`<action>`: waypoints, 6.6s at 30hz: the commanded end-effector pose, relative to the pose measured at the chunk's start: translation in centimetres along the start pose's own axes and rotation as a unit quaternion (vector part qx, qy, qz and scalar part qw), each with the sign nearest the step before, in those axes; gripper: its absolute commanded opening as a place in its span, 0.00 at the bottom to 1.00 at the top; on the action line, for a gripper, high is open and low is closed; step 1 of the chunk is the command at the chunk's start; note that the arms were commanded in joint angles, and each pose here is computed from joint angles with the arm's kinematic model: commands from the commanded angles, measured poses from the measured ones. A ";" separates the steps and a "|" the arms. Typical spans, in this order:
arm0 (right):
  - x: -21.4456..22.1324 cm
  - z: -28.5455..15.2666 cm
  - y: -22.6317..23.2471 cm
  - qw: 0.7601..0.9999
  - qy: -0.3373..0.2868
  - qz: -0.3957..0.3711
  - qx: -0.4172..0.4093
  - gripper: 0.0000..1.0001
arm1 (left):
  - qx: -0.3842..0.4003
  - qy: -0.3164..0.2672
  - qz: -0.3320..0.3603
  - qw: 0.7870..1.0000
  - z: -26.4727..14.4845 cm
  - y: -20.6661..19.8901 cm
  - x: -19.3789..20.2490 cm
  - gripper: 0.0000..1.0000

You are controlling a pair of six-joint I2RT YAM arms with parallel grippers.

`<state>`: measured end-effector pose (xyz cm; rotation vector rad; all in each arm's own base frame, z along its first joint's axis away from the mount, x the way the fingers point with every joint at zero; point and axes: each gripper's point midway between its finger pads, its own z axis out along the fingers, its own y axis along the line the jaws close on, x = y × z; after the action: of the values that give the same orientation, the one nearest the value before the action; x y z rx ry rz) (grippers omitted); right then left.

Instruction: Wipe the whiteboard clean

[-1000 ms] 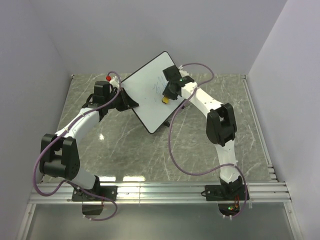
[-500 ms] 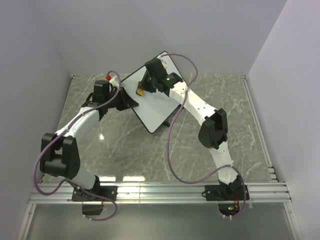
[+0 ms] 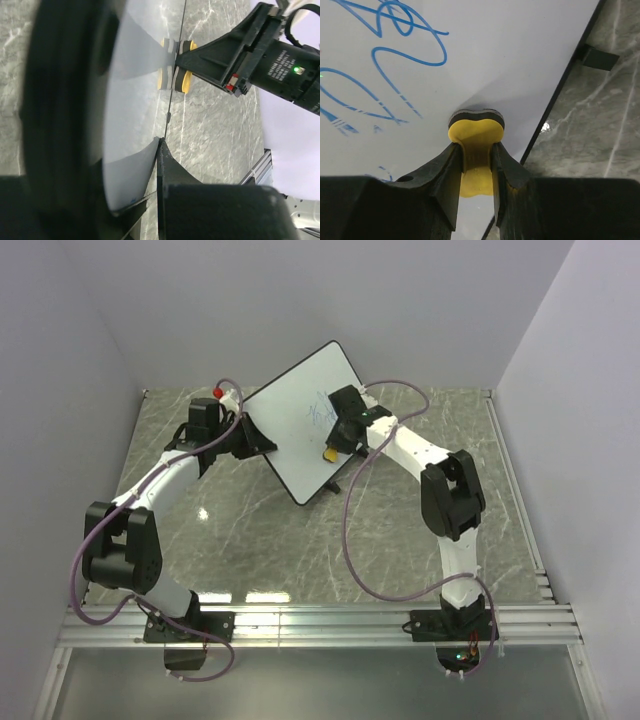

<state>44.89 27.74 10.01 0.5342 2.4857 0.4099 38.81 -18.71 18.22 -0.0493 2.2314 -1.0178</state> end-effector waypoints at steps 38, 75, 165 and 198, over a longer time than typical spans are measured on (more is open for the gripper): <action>-1.7 0.8 8.3 0.996 0.020 0.033 -0.078 0.00 | 0.022 0.063 0.041 0.997 0.4 -1.6 2.2 0.00; -7.6 -1.4 15.1 0.969 -0.013 0.139 -0.205 0.00 | 0.007 0.102 0.057 0.993 -0.8 -1.9 5.6 0.00; -5.6 4.1 11.0 0.969 0.031 0.185 -0.162 0.00 | 0.019 0.134 0.061 0.989 -2.1 -2.6 7.9 0.00; -4.6 4.4 14.2 0.950 0.055 0.200 -0.232 0.00 | 0.014 0.179 0.059 0.982 -1.2 -2.0 10.5 0.00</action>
<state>55.74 31.19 15.47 0.9115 2.2281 0.9041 36.76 -18.66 18.27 -0.0024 2.2819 -0.9108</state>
